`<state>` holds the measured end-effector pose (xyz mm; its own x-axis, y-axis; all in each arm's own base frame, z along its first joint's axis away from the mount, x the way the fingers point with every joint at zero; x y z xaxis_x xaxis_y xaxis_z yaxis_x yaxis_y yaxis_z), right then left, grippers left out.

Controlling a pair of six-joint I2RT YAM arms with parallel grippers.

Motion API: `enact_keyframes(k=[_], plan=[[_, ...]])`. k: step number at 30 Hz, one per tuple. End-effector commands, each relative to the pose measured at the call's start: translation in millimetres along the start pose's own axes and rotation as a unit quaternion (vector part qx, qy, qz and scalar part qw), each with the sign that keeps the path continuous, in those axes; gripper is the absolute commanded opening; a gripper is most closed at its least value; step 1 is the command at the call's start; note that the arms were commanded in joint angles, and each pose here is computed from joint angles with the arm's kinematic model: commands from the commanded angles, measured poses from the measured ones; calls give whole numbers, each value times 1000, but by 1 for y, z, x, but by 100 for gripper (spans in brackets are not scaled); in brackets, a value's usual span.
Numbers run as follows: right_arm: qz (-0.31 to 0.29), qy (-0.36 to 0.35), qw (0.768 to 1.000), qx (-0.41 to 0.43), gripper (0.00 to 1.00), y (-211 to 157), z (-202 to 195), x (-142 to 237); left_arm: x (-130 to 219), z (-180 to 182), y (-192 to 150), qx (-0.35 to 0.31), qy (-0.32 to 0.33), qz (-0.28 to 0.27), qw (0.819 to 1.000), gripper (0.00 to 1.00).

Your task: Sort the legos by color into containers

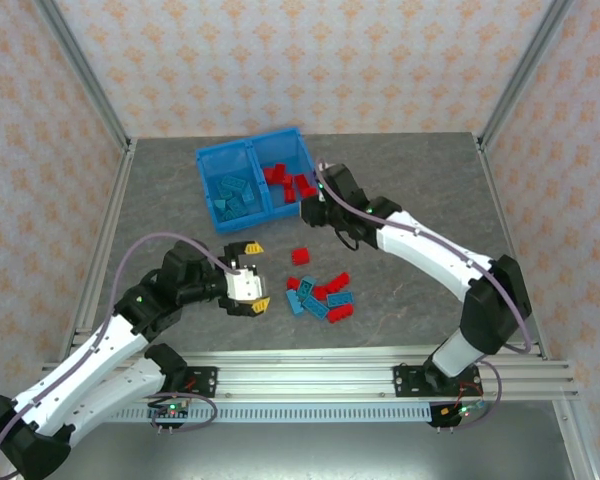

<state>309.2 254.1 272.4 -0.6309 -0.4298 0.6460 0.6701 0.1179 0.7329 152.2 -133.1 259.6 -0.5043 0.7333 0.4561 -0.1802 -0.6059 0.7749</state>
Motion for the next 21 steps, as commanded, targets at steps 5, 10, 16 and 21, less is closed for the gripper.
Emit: enact_keyframes(k=[5,10,16,21], plan=[[-38,-89,995,10,26,40,2,-78,13,35,5,93,172,28,980,99],[-34,-139,990,12,25,53,-3,-135,21,50,-1,136,246,58,958,99],[12,-158,987,19,26,48,-10,-194,22,53,-3,148,250,61,955,100],[22,-129,991,10,30,50,-8,-210,23,53,-4,148,248,60,956,100]])
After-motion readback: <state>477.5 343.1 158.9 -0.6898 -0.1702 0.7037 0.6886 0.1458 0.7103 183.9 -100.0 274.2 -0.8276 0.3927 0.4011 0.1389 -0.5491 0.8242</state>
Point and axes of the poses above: each hand's point on the last joint's axis, 136 mm out from that joint toward the fingers, its own x axis back along the fingers, its own z axis along the line the jaws close on, y = z × x, the point moved 9 cm from there along x, back along the fingers, and after that the axes turned 7 degrees about x, right-handed, at the moved point
